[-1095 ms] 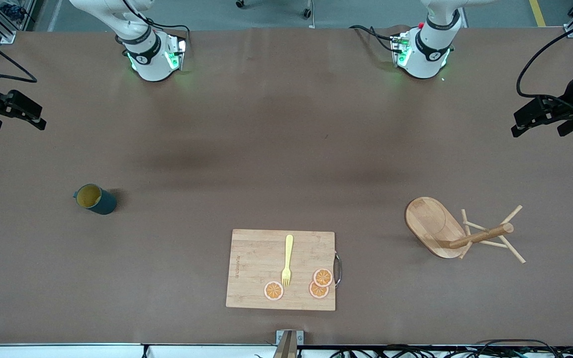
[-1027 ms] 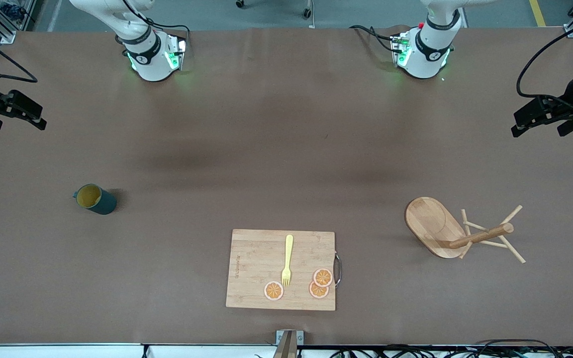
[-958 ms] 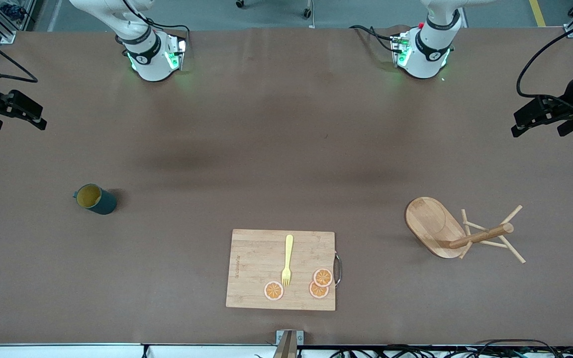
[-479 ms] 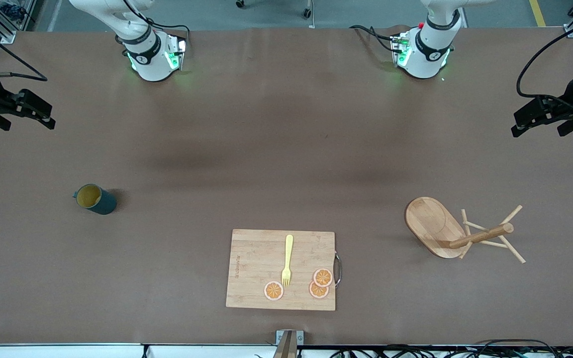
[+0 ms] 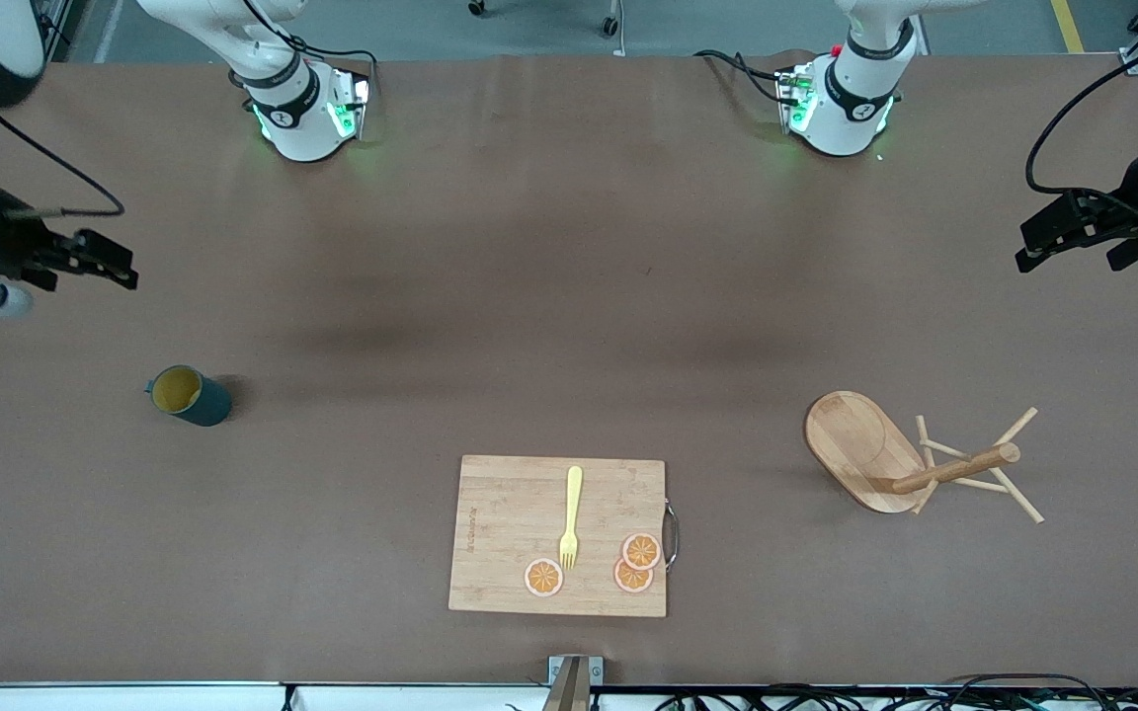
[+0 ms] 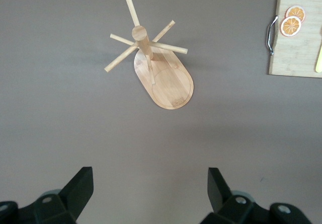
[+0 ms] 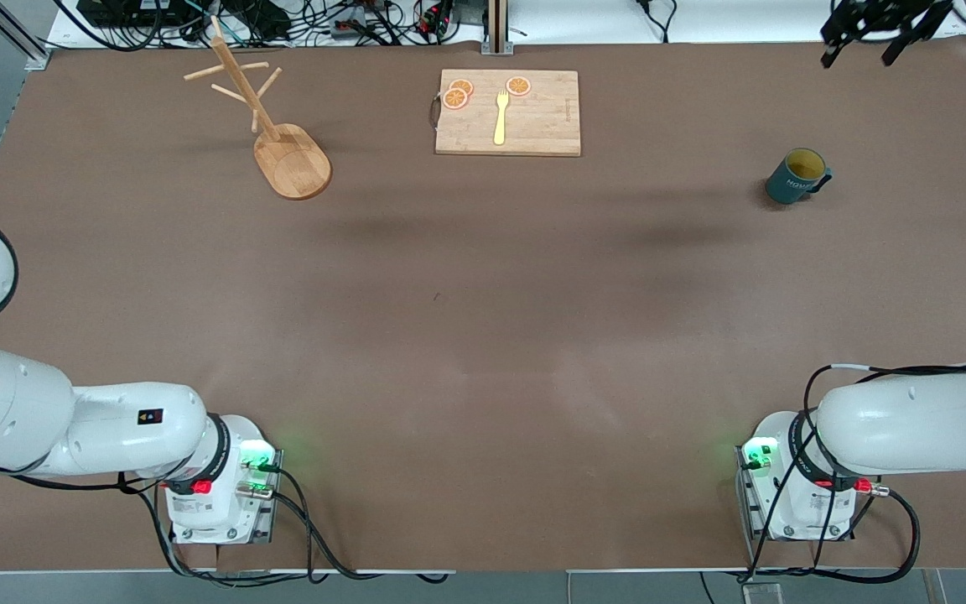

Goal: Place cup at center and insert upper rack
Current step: 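Reach the right gripper down to the teal mug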

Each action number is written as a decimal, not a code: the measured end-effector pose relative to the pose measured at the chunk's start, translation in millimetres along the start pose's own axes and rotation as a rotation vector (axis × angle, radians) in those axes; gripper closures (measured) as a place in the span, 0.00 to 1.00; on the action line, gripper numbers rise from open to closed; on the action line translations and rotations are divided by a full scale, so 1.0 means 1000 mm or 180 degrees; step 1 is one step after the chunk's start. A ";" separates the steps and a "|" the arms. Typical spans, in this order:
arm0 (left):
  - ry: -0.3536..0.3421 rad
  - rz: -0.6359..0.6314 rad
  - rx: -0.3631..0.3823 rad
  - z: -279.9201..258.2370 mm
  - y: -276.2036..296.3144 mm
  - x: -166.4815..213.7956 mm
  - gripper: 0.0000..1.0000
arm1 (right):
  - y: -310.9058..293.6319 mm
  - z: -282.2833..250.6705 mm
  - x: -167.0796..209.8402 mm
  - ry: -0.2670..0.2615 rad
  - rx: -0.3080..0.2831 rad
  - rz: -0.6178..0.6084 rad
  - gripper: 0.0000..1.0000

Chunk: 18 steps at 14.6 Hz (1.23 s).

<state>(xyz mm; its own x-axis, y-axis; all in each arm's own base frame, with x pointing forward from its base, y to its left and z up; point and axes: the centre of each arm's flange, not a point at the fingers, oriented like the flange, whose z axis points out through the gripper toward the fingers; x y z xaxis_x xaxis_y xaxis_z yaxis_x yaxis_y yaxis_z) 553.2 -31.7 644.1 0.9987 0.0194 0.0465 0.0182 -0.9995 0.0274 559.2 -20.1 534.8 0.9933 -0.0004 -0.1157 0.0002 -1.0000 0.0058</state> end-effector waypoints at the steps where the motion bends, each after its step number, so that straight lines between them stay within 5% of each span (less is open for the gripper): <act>1: 0.0000 0.0000 0.0000 0.000 0.000 0.000 0.00 | 0.006 0.023 0.010 -0.0124 0.0004 0.0031 0.00; 4: 0.0001 -0.0001 0.0000 0.000 0.000 0.000 0.00 | 0.020 0.103 0.042 -0.0494 0.0017 0.0106 0.00; 7: 0.0001 -0.0001 0.0000 0.000 0.000 0.000 0.00 | 0.023 0.167 0.063 -0.0693 0.0022 0.0117 0.00; 18: 0.0002 -0.0002 0.0000 0.000 0.000 0.000 0.00 | 0.034 0.247 0.098 -0.0508 0.0015 0.0161 0.02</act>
<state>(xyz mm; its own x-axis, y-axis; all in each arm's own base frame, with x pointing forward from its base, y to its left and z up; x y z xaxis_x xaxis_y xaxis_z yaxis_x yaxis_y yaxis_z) 553.2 -31.4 644.3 0.9987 0.0200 0.0470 0.0187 -0.9994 0.0274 627.6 -55.5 278.3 0.9610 -0.0512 -0.2717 -0.0501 -0.9987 0.0110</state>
